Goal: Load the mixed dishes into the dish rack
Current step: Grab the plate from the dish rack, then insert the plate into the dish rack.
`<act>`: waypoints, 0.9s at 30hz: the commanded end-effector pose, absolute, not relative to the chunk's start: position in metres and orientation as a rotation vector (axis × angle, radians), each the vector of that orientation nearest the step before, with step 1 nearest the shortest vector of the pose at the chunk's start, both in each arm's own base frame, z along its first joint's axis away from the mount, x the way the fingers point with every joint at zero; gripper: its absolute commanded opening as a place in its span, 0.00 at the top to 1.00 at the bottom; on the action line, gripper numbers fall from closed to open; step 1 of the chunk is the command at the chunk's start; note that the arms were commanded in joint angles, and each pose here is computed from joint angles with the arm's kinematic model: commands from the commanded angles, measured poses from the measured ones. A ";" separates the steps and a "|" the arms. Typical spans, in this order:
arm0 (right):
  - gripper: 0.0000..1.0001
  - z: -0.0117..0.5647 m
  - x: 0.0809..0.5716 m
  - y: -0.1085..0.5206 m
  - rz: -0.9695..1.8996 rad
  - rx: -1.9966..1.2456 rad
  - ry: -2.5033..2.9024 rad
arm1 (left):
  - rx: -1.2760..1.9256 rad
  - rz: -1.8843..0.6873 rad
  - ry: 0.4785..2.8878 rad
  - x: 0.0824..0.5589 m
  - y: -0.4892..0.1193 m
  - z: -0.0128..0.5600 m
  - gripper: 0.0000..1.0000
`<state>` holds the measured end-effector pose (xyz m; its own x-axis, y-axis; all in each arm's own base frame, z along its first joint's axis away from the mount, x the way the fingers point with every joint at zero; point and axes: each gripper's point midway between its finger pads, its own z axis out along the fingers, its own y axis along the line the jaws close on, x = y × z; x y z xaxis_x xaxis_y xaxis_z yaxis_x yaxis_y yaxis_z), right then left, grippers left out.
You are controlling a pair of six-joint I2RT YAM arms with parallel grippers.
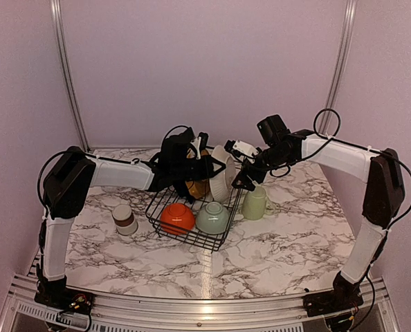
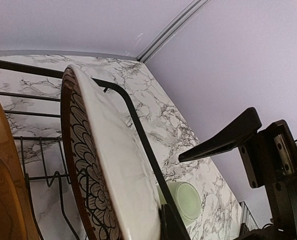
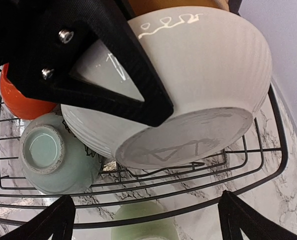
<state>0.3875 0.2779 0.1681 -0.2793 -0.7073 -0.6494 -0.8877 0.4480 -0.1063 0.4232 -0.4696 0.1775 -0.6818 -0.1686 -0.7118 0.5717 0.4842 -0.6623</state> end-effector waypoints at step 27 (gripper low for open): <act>0.02 0.207 0.393 0.261 0.287 -1.270 2.005 | 0.366 -1.307 1.520 0.416 -0.423 0.349 1.00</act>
